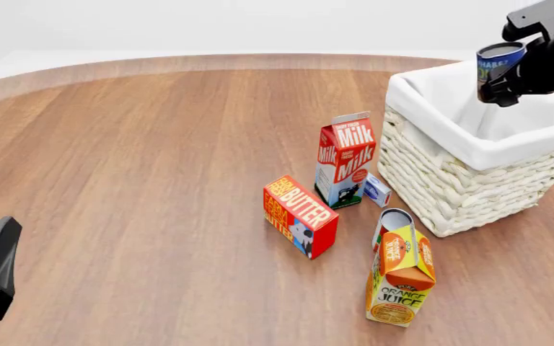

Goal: Pick up the alphabet soup, and put it in the basket.

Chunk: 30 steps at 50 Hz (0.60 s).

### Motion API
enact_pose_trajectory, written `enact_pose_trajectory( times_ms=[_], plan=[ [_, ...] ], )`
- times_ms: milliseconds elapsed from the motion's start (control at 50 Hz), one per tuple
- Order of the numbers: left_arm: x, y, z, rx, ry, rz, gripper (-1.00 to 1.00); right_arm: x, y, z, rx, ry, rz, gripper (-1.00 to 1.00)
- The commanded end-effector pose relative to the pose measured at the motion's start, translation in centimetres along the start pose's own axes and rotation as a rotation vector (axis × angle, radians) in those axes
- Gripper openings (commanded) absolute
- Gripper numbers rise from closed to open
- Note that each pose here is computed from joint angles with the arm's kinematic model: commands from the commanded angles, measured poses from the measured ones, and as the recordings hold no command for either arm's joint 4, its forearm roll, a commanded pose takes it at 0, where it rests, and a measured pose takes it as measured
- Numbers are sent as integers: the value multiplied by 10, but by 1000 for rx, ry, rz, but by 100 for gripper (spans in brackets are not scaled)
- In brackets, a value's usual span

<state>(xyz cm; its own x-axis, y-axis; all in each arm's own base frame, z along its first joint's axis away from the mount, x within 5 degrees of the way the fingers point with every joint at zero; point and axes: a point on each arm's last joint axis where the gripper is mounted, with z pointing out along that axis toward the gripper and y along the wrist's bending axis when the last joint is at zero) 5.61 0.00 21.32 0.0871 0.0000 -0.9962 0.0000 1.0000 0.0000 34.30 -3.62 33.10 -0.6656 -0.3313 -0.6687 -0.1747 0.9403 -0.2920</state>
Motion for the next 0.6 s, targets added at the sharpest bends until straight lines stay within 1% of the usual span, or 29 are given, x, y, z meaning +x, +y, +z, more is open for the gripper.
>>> enact_pose_trajectory(
  times_ms=[20, 80, 200, 220, 460, 500, 600],
  plan=[
    [0, 0, 0, 0, 0, 0, 100, -2, 0, 4, -2, -2, 17, -100],
    [0, 0, 0, 0, 0, 0, 100, 0, 3, 7, -10, 6, 11, -100],
    [0, 0, 0, 0, 0, 0, 100, 3, 1, 9, -5, 10, 11, -100],
    [0, 0, 0, 0, 0, 0, 100, 6, -2, 13, -2, 23, 13, -100],
    [0, 0, 0, 0, 0, 0, 100, 6, 1, 15, -10, 26, 10, -100],
    [0, 0, 0, 0, 0, 0, 100, 9, 4, 23, -20, 43, 12, -100],
    [0, 0, 0, 0, 0, 0, 100, 10, 5, 29, -24, 53, 12, -100]
  ],
)
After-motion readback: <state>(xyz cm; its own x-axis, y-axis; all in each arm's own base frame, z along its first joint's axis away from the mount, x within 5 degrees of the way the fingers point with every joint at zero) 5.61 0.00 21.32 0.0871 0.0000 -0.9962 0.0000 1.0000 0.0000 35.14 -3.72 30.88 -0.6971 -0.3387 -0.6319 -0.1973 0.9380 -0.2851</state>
